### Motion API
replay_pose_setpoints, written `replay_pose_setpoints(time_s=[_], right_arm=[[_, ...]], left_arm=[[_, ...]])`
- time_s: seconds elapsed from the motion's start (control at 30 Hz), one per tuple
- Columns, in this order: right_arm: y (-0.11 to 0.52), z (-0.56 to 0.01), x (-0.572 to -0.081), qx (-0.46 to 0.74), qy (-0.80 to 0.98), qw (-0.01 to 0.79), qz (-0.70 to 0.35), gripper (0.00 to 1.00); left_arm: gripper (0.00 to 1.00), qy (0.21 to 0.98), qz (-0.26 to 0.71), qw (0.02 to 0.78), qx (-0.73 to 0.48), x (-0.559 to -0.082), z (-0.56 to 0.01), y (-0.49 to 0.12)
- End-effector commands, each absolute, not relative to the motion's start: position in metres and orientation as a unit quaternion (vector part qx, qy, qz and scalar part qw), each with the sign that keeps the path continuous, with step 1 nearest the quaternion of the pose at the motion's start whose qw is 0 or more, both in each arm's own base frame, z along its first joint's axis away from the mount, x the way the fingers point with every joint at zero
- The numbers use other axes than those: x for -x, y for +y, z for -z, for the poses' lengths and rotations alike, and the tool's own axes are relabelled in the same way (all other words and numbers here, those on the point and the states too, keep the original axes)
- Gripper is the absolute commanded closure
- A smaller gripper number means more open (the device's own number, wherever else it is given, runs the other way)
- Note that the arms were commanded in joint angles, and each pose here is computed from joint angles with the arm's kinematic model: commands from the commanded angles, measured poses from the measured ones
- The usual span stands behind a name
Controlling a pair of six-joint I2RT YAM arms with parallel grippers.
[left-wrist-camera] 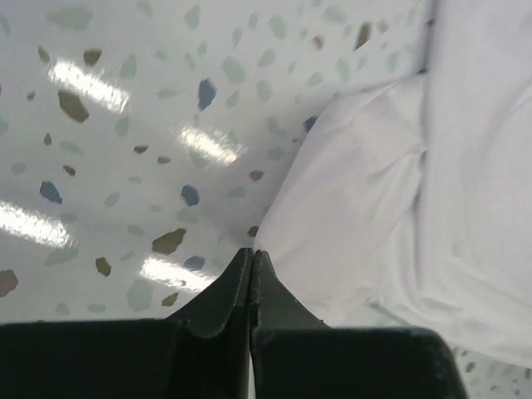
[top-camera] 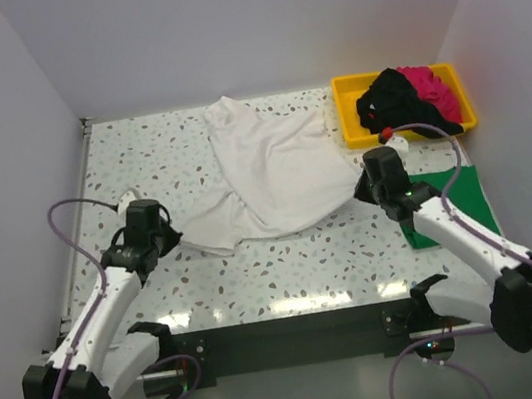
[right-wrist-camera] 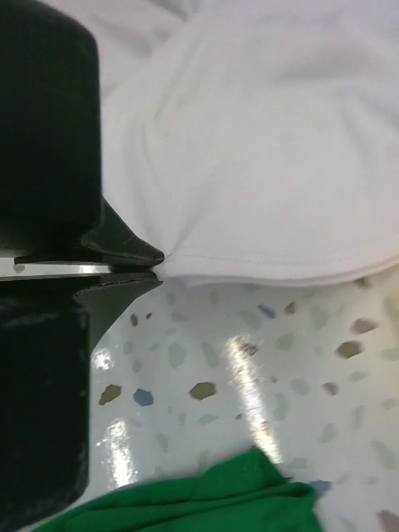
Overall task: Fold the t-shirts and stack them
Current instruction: Flatten the tshirt out
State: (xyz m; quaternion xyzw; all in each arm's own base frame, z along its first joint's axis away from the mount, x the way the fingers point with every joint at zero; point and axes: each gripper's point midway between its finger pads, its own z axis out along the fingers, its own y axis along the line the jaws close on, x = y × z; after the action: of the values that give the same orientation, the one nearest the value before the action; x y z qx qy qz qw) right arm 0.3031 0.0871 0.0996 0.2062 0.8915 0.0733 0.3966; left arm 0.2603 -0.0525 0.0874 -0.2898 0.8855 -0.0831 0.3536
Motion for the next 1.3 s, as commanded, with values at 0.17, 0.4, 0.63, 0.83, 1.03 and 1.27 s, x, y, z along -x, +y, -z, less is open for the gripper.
replay_pose_setpoints(time_s=[0.17,0.4,0.63,0.83,1.03,1.27], right_arm=[[0.073,-0.336,-0.288,-0.153,0.761,0.611,-0.156,1.0],[0.072,-0.46,-0.24,-0.109,0.685,0.685,-0.223,1.0],[0.07,-0.549,-0.17,-0.05,0.618,0.731,-0.285,1.0],[0.058,-0.581,-0.129,-0.041,0.576,0.759,-0.302,1.0],[0.069,-0.543,-0.17,-0.056,0.627,0.724,-0.282,1.0],[0.079,-0.442,-0.273,-0.114,0.723,0.654,-0.193,1.0]], left_arm=[[1.0,0.76,0.181,0.558,0.28,-0.272,-0.294,-0.047],[1.0,0.619,0.219,0.701,0.278,-0.216,-0.481,-0.015],[1.0,0.527,0.243,0.779,0.237,-0.154,-0.604,-0.001],[1.0,0.493,0.229,0.81,0.219,-0.134,-0.654,0.008],[1.0,0.525,0.187,0.795,0.241,-0.194,-0.635,0.006],[1.0,0.649,0.062,0.712,0.261,-0.361,-0.513,-0.01]])
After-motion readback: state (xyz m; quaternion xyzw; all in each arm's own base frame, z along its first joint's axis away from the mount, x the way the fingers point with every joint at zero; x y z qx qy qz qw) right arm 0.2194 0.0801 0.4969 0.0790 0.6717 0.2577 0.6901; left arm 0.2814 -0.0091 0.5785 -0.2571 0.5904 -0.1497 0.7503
